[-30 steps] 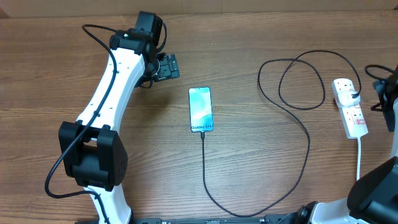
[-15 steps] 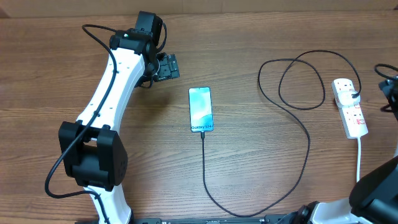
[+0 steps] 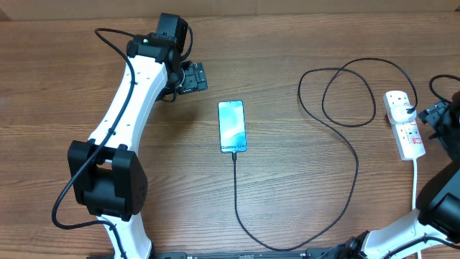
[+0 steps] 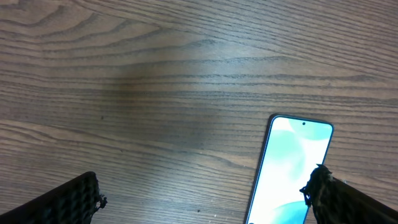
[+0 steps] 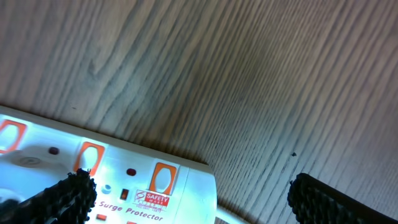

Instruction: Plug charger to phone and switch on socket

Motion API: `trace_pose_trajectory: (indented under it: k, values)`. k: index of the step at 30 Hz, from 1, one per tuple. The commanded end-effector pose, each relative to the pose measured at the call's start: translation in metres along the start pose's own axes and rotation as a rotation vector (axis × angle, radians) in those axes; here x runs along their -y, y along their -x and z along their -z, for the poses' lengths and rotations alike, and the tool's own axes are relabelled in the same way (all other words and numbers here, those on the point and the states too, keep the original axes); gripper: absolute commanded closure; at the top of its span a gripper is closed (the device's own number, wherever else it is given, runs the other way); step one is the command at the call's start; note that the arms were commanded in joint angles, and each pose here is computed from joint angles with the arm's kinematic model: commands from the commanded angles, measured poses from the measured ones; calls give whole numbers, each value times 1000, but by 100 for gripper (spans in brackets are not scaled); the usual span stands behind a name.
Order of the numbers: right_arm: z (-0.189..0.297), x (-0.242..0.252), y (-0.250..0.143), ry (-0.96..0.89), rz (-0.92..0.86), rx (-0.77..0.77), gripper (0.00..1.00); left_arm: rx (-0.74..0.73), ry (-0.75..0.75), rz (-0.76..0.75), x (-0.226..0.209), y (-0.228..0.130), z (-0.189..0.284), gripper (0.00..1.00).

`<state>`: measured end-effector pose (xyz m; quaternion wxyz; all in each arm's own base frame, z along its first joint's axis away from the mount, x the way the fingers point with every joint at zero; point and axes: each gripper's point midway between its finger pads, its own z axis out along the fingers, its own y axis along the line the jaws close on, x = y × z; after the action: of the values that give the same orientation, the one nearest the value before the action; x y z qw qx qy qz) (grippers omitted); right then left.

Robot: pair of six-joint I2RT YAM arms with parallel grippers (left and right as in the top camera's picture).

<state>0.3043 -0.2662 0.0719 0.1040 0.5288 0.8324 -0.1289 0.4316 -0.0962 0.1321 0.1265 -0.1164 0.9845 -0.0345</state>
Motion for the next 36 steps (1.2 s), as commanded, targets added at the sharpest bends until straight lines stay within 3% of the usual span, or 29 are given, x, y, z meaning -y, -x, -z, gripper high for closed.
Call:
trace_pose_trajectory:
  k: [1,12,24,36]
  values:
    - [-13,-2,-2,-4,59,-22,0,22,3,-19,0,3,6,0]
    - [-53,-16,-13,10,74,-83,0,22,3,-19,0,3,6,0]
    - [-51,-40,-17,148,116,-109,0,21,3,-20,0,3,6,0]
    - [-44,-39,-14,152,114,-101,0,21,3,-20,0,3,6,0]
